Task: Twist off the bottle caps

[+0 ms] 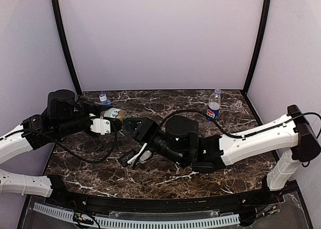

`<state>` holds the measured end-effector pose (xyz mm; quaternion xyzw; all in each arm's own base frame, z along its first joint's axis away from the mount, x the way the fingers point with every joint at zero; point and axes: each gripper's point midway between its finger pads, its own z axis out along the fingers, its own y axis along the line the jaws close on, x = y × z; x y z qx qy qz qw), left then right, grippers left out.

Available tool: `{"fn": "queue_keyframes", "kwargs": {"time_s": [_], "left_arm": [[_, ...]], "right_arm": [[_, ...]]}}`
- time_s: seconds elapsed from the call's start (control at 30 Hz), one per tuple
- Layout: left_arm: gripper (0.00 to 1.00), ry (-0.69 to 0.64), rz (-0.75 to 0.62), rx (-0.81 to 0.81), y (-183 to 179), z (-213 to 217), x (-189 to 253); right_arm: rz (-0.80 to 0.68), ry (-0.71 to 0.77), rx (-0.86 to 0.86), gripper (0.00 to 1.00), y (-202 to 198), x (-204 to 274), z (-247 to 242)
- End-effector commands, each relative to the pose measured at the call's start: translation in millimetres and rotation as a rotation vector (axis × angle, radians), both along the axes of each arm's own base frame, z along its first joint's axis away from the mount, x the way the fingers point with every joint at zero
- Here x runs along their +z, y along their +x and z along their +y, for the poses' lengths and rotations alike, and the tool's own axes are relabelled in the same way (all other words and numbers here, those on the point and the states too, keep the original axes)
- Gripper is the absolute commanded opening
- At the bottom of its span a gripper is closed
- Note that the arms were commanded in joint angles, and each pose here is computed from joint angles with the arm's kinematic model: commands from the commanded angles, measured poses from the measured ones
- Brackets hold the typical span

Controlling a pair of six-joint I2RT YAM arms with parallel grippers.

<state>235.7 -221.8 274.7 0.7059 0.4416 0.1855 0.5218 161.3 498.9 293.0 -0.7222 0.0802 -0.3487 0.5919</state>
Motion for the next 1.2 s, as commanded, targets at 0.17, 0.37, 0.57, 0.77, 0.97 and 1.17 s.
{"fn": "queue_keyframes", "kwargs": {"time_s": [0.17,0.37,0.57,0.77,0.97,1.17], "left_arm": [[0.17,-0.066,-0.039,0.030,2.9,0.9,9.2],[0.19,-0.285,-0.007,0.162,14.1,11.8,24.7],[0.18,-0.551,0.232,0.263,10.1,27.2,22.2],[0.18,-0.730,0.603,0.165,-25.5,15.8,1.0],[0.18,-0.775,0.724,0.129,-39.1,14.0,-13.0],[0.19,-0.787,0.730,0.134,-40.0,18.0,-14.5]], "right_arm": [[0.286,0.465,-0.057,0.00,3.9,83.1,-39.8],[0.983,0.769,-0.222,0.00,48.6,74.5,-81.2],[1.524,0.898,-0.600,0.00,95.9,-10.6,-125.1],[1.860,0.817,-1.150,0.00,112.1,-128.5,-157.0],[1.855,0.637,-1.483,0.00,114.9,-191.4,-168.6],[1.796,0.492,-1.614,0.00,124.5,-236.7,-169.3]]}}
